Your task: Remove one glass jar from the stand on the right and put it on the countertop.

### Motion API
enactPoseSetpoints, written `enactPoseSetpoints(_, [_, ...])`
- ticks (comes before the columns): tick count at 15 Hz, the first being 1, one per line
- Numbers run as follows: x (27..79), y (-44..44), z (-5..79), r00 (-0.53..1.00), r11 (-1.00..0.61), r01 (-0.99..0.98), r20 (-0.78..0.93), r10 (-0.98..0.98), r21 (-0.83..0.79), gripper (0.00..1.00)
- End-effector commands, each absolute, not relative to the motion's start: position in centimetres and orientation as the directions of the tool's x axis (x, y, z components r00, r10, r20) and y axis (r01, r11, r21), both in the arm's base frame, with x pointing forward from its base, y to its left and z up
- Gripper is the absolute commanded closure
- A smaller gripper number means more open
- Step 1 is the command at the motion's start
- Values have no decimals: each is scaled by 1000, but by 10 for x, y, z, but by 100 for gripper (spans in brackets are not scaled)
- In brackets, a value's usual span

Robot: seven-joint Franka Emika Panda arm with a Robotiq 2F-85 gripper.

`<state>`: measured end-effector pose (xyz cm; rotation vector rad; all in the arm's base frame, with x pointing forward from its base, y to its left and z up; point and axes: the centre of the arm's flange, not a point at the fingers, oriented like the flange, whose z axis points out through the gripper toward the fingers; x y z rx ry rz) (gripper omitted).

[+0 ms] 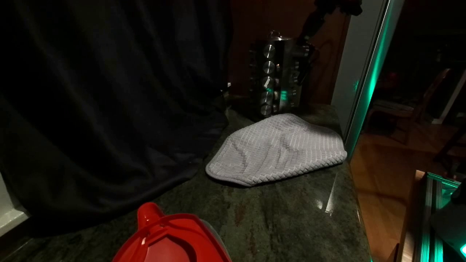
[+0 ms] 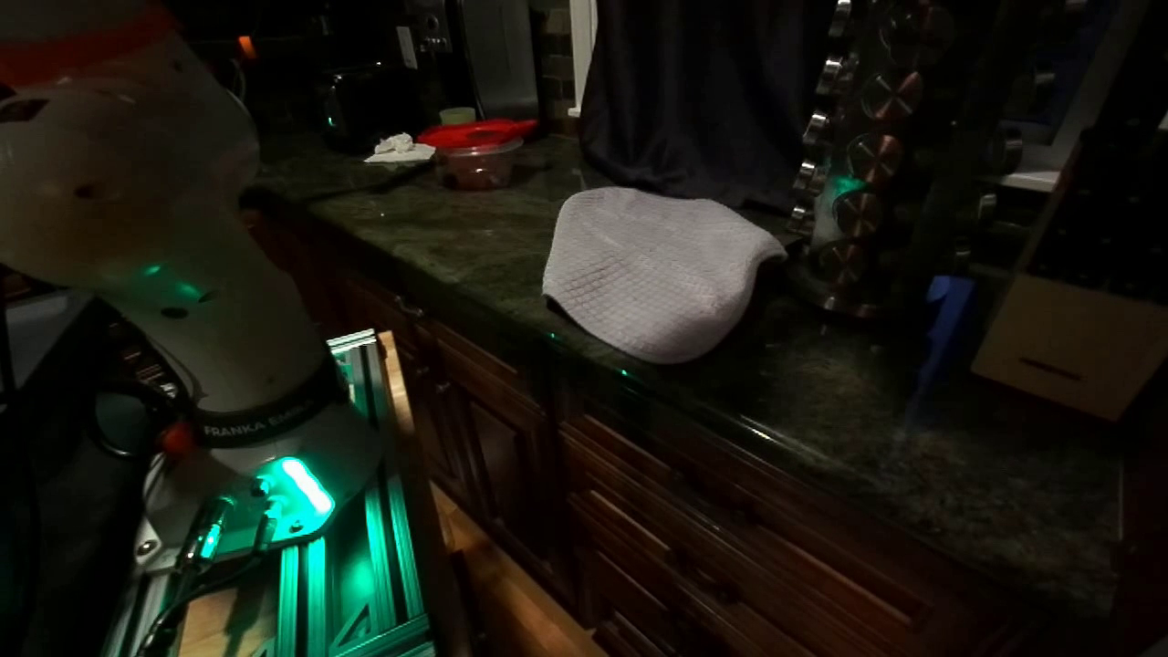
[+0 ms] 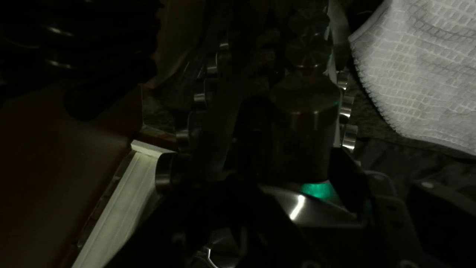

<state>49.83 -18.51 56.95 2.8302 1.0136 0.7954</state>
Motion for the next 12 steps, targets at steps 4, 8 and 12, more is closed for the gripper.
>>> enactPoseSetpoints(4, [493, -183, 556, 644, -737, 653, 383, 662, 177, 2])
enactPoseSetpoints(8, [499, -186, 542, 635, -709, 694, 359, 684, 125, 4])
enactPoseSetpoints(12, [502, -185, 532, 623, -687, 718, 341, 704, 107, 20])
